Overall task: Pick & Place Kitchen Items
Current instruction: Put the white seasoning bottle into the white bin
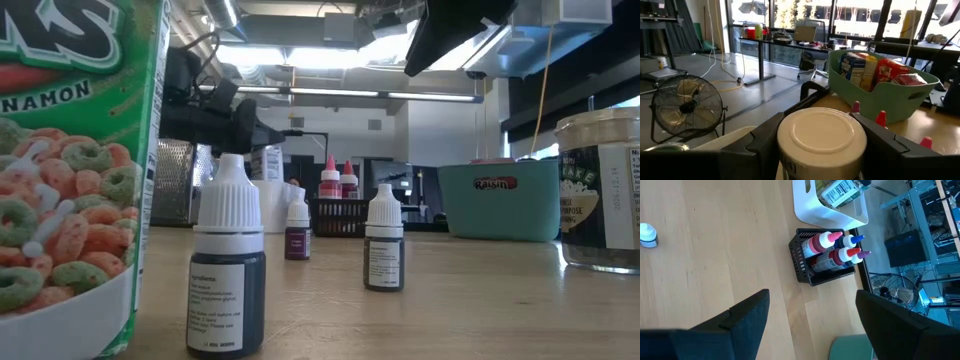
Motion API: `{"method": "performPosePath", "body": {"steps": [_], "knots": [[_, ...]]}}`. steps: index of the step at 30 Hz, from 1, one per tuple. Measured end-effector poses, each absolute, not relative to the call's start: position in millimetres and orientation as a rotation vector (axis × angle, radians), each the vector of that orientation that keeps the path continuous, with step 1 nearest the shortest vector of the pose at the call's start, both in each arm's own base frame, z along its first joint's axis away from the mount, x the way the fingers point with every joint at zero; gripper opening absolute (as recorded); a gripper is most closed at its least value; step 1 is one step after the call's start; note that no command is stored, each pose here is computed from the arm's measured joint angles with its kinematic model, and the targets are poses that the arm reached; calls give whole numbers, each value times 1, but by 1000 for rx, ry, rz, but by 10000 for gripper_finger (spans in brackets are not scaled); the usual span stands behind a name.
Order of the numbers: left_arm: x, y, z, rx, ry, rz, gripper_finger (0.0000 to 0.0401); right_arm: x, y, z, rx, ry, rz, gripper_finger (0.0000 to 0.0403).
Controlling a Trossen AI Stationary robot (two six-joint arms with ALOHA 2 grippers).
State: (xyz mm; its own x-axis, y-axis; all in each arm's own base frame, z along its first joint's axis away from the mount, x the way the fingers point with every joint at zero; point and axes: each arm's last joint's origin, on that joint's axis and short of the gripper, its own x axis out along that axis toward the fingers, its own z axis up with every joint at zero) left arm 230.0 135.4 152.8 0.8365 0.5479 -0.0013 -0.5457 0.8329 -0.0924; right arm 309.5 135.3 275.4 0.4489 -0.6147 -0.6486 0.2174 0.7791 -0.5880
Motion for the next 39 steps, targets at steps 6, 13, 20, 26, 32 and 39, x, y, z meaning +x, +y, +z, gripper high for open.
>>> {"method": "performPosePath", "body": {"steps": [6,13,20,26,32,39], "knots": [[226,134,149,-93,-9,597,201,310,135,275,-459,979,-537,300],[227,133,147,-96,6,584,201,309,136,275,-452,986,-528,300],[226,133,143,-101,55,583,201,309,136,275,-449,990,-525,300],[226,133,141,-106,74,567,201,309,136,275,-450,989,-525,300],[226,132,139,-105,91,559,201,309,136,275,-449,989,-525,300],[227,132,139,-109,92,541,246,309,136,275,-450,989,-525,300]]}}
